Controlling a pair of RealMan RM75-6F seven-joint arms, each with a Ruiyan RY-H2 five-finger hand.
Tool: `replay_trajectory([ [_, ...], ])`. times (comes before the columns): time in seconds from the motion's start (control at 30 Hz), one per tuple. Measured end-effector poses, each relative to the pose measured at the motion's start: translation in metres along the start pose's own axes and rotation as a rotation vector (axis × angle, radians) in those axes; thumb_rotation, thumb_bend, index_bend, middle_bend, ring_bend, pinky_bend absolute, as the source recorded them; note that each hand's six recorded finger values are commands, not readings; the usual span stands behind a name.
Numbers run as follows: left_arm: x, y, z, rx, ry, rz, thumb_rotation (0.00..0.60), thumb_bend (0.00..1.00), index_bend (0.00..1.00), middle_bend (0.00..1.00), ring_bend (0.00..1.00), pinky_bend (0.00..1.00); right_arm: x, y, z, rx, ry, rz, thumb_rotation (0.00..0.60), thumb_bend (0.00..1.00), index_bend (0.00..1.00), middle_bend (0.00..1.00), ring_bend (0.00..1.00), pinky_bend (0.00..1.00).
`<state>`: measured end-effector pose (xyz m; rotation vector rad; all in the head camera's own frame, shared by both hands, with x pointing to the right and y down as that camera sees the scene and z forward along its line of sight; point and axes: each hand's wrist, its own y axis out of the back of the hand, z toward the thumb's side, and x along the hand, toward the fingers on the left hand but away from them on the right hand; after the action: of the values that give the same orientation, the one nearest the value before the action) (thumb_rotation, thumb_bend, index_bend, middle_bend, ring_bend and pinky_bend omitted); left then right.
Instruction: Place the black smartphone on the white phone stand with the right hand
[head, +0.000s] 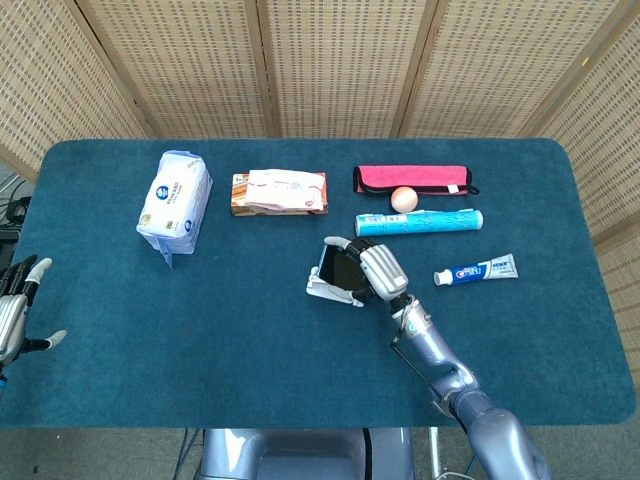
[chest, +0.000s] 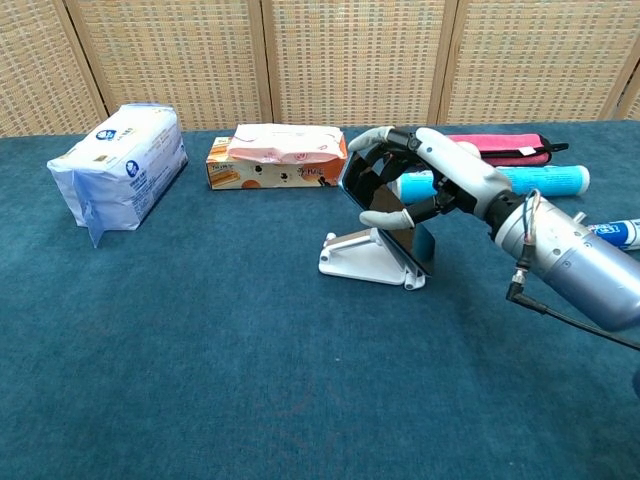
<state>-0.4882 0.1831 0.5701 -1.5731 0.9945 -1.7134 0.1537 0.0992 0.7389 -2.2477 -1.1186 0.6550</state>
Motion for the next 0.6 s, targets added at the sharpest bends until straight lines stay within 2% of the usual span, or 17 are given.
replay_trajectory([
  [0.13, -0.0002, -0.0002, 0.0, 0.0, -0.001, 0.0, 0.6, 0.0, 0.0, 0.0, 0.0, 0.0, 0.0005, 0.0005, 0.0011, -0.006, 0.003, -0.007, 0.6, 0.39, 0.41, 0.51, 0.46, 0.29],
  [0.3, -0.0004, -0.0001, -0.0001, 0.001, -0.002, 0.002, 0.6, 0.0, 0.0, 0.0, 0.0, 0.0, 0.0039, 0.0007, 0.0018, -0.022, 0.014, -0.004, 0.6, 0.36, 0.41, 0.44, 0.44, 0.29],
  [0.5, -0.0006, -0.0006, 0.0016, 0.003, -0.005, 0.0, 0.6, 0.0, 0.0, 0.0, 0.0, 0.0, 0.0092, -0.001, 0.0006, -0.044, 0.011, 0.0, 0.6, 0.27, 0.3, 0.31, 0.38, 0.29],
  [0.6, -0.0008, -0.0008, 0.0026, 0.004, -0.006, 0.0, 0.6, 0.0, 0.0, 0.0, 0.0, 0.0, 0.0095, -0.0008, 0.0008, -0.042, 0.009, -0.007, 0.6, 0.26, 0.29, 0.29, 0.38, 0.29],
])
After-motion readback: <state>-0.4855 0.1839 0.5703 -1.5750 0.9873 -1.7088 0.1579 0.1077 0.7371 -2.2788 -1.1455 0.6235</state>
